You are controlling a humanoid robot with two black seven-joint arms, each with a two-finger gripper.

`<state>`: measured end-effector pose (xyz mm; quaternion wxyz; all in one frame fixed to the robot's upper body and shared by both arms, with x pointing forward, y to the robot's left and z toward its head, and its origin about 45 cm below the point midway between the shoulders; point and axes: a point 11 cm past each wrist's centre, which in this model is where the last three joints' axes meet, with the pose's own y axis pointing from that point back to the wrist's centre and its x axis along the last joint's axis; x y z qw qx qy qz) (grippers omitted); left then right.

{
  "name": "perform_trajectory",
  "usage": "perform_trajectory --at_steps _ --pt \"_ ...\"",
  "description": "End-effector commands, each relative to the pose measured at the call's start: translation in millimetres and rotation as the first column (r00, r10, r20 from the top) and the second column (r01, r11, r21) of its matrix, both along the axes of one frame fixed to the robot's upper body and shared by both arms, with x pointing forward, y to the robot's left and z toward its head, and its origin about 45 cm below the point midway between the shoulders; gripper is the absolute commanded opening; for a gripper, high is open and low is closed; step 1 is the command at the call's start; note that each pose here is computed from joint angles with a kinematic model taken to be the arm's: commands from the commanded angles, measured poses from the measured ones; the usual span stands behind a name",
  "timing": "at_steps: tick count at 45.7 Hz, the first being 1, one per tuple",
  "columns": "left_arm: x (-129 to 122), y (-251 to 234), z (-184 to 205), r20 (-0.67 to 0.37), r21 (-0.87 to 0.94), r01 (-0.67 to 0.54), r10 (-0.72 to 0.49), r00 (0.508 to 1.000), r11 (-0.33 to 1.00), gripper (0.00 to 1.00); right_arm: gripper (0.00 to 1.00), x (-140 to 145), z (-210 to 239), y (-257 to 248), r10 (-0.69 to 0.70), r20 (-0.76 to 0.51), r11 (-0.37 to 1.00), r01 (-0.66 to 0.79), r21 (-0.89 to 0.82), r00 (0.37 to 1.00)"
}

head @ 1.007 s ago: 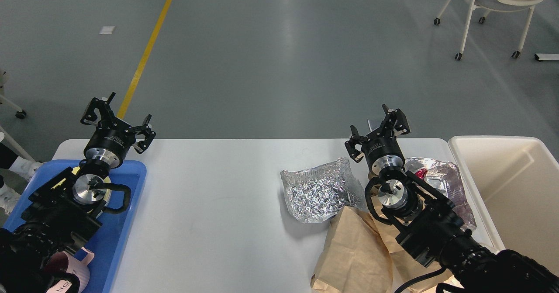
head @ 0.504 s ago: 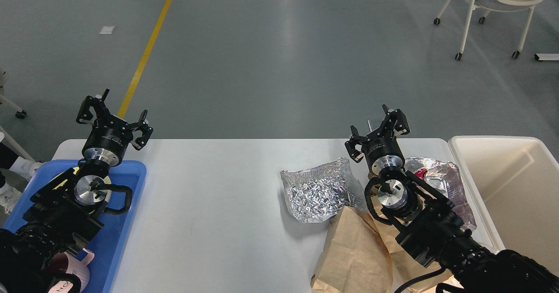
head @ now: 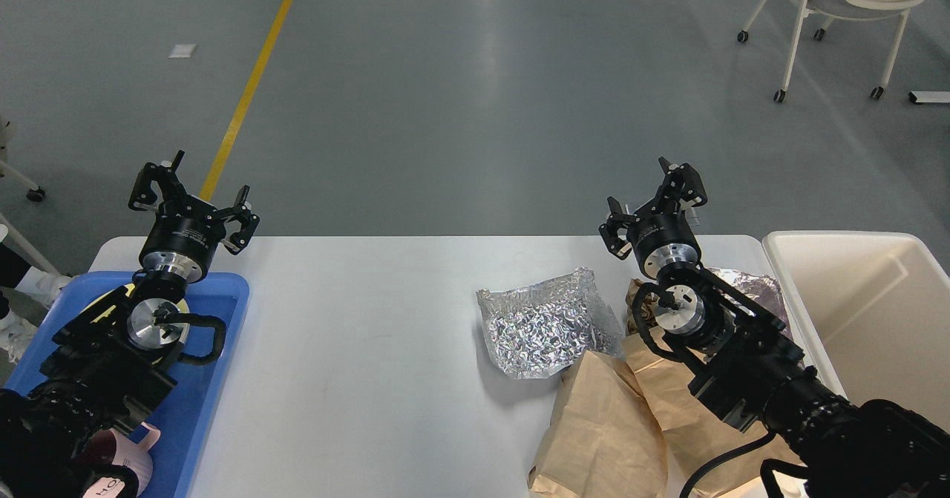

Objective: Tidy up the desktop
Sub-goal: 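Raise the right gripper up and away from the paper bags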

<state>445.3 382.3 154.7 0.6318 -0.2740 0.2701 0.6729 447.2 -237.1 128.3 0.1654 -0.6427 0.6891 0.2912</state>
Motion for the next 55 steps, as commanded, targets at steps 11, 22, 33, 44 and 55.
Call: perform_trajectory --at_steps 11,22,33,44,55 --pt "-0.3 0.2 -0.4 -0.002 0.001 -0.001 0.001 1.000 1.000 1.00 1.00 28.8 47.4 -19.4 0.165 0.041 0.916 -0.138 -0.376 0.985" --pt "0.4 -0.5 0.5 0.002 -0.001 0.001 -0.001 1.000 1.000 1.00 1.00 49.2 109.2 -26.1 0.257 0.129 0.856 -0.164 -0.490 0.958" --pt "0.4 -0.5 0.5 0.002 -0.001 0.001 -0.001 1.000 1.000 1.00 1.00 54.5 165.2 -23.9 0.383 0.173 0.766 -0.207 -0.608 0.907" --pt "-0.1 -0.3 -0.1 0.000 -0.001 0.001 -0.001 1.000 1.000 0.99 1.00 62.8 191.3 -65.8 0.259 0.185 0.830 -0.121 -0.545 0.948" --pt "0.4 -0.5 0.6 0.002 -0.001 0.001 -0.001 1.000 1.000 0.99 1.00 66.9 217.3 -94.1 0.155 0.182 0.888 -0.056 -0.457 0.971"
